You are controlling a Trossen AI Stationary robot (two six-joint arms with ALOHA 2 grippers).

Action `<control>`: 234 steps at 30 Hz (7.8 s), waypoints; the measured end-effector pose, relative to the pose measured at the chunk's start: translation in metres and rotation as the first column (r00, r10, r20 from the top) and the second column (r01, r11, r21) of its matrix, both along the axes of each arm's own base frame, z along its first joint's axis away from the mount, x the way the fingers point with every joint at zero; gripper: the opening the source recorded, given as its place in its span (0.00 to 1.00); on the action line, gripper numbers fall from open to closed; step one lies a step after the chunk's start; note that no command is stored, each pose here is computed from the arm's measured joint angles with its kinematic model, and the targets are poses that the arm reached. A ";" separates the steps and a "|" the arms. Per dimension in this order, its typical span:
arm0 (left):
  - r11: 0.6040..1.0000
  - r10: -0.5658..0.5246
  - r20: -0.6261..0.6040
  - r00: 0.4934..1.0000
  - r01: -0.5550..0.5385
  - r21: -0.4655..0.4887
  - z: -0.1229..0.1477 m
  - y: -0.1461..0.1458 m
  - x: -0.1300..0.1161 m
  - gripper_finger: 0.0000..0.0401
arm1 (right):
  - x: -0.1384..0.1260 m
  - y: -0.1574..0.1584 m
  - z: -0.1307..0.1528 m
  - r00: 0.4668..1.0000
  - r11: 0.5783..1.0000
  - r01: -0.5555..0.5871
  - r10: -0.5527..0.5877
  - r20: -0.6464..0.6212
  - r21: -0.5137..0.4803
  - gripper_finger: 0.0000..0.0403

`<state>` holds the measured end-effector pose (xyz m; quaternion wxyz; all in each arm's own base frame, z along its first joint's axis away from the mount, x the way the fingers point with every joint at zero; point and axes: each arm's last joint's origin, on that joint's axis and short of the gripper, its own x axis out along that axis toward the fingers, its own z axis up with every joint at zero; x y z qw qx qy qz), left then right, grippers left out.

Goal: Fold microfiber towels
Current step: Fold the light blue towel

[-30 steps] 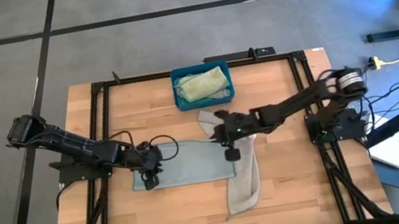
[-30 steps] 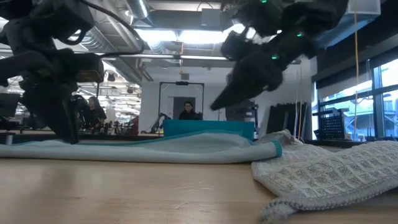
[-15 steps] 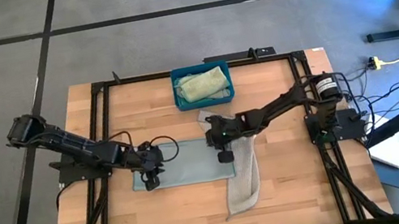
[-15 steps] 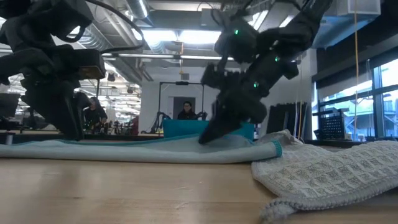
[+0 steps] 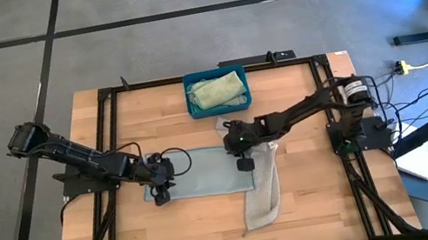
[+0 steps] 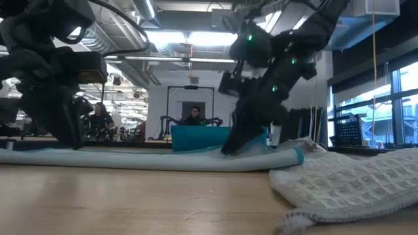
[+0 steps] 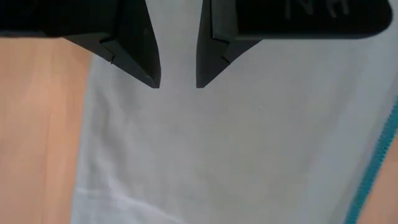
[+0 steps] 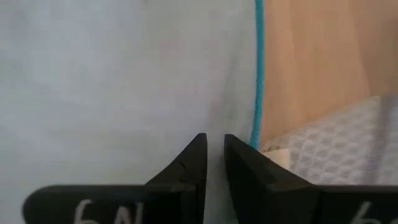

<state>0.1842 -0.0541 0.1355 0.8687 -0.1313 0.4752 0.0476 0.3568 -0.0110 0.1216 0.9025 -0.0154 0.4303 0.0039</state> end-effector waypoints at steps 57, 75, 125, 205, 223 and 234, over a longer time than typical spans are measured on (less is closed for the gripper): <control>0.982 -0.177 0.163 0.971 0.164 0.091 0.009 -0.036 -0.003 0.24 | -0.062 0.176 -0.006 0.982 0.854 -0.186 0.152 -0.110 -0.486 0.32; 0.984 -0.167 0.165 0.972 0.155 0.082 0.009 -0.036 -0.003 0.24 | -0.064 0.178 -0.004 0.977 0.843 -0.209 0.158 -0.144 -0.496 0.02; 0.980 -0.195 0.220 0.956 0.180 0.088 0.013 -0.039 0.001 0.24 | -0.045 0.181 0.022 0.976 0.775 -0.219 0.174 -0.133 -0.593 0.03; 0.939 -0.271 0.610 0.745 0.344 -0.003 0.119 -0.082 -0.059 0.24 | 0.166 0.061 0.053 0.758 0.811 -0.135 0.455 0.467 -0.570 0.09; 0.910 0.415 0.434 0.800 -0.361 -0.204 0.069 -0.067 -0.057 0.25 | 0.166 0.062 0.058 0.742 0.806 -0.128 0.464 0.484 -0.578 0.09; 0.809 0.581 0.425 0.694 -0.548 -0.211 0.045 -0.065 -0.037 0.35 | 0.166 0.062 0.055 0.746 0.777 -0.165 0.501 0.438 -0.608 0.09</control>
